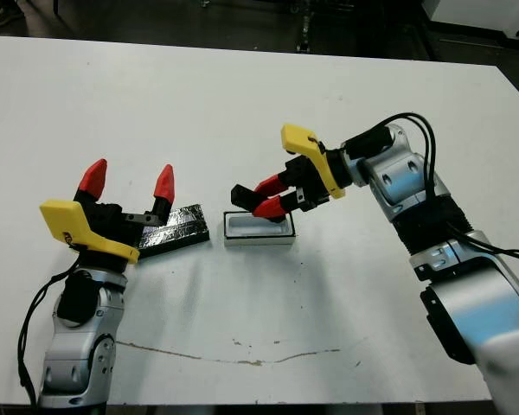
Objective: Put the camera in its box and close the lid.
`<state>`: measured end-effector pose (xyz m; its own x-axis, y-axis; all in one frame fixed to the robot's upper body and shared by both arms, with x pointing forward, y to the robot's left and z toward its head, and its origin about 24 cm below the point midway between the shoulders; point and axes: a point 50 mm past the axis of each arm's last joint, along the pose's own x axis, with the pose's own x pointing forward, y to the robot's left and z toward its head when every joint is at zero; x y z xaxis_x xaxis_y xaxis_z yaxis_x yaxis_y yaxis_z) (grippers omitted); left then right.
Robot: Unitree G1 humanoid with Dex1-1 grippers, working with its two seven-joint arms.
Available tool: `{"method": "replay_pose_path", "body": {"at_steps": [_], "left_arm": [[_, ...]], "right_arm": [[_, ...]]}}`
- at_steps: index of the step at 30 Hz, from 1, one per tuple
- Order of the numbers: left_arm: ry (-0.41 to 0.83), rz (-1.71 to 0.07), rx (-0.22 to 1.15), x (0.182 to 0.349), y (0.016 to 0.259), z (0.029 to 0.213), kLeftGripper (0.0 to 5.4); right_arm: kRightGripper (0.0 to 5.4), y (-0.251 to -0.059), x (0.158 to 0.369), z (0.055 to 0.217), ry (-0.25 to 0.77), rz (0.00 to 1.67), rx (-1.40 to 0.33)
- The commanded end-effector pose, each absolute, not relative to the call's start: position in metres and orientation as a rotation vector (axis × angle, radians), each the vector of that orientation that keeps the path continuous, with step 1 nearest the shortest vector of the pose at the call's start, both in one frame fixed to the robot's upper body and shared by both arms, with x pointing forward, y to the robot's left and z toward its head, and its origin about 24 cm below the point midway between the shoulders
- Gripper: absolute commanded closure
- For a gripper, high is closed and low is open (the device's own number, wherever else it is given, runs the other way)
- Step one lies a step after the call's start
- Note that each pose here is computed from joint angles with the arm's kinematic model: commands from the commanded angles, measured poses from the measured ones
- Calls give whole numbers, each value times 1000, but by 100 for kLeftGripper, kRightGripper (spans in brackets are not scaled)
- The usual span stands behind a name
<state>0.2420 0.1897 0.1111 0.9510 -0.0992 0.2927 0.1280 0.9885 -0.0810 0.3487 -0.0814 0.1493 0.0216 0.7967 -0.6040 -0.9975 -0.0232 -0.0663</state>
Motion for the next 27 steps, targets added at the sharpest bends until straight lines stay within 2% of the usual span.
{"method": "replay_pose_path", "body": {"at_steps": [1, 27], "left_arm": [[-273, -103, -95, 241, 191, 108, 0], [-273, -103, -88, 240, 191, 108, 0]], "right_arm": [[374, -88, 347, 144, 475, 1493, -561], [374, -93, 347, 133, 495, 1484, -568]]}}
